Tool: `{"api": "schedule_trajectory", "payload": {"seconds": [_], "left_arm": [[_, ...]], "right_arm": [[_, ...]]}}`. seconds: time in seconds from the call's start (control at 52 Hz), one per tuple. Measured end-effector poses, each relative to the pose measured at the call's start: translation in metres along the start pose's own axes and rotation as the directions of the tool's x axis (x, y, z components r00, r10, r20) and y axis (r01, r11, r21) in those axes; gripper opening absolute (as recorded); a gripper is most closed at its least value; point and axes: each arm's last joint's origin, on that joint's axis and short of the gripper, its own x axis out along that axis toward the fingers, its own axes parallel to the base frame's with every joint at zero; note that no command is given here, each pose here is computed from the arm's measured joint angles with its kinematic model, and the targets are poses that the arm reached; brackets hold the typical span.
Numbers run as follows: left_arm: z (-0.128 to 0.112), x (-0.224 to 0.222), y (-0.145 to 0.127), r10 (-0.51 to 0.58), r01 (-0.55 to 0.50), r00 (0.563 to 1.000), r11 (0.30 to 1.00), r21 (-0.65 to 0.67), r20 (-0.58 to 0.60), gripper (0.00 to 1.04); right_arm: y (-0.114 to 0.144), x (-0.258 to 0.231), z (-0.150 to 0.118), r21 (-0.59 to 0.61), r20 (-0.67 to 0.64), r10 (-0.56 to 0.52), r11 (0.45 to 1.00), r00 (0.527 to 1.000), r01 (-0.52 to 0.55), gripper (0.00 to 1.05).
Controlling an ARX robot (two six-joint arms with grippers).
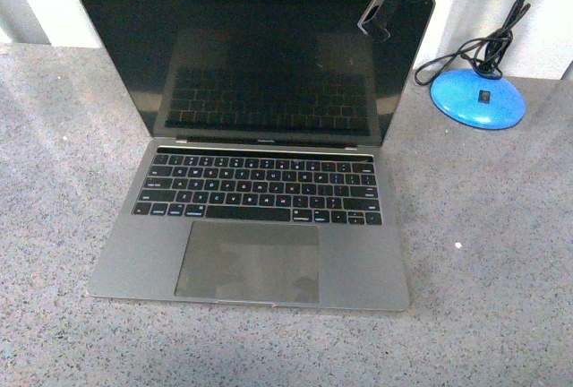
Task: Close laptop
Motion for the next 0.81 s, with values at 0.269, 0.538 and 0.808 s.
{"api": "schedule_trajectory", "payload": {"seconds": [0.269,0.538,0.808], "left_arm": [[-0.004,-0.001,-0.013,-0.065,0.065,0.997,0.998,0.005,-0.03,0.04],[-0.003,-0.001,-0.013,-0.063,0.063,0.998,0.998,0.007,-0.031,0.04],[-0.005,-0.003,-0.014,-0.065,0.065,0.997,0.998,0.009,-0.034,0.04]], "right_arm": [[0.002,0.0,-0.003,0.01,-0.006,0.004,1.0,1.0,-0.003,0.01],[0.007,-0.002,-0.005,0.019,-0.011,0.008,1.0,1.0,-0.008,0.01],[0.011,-0.004,-0.008,0.027,-0.016,0.008,1.0,1.0,-0.007,0.01]]}}
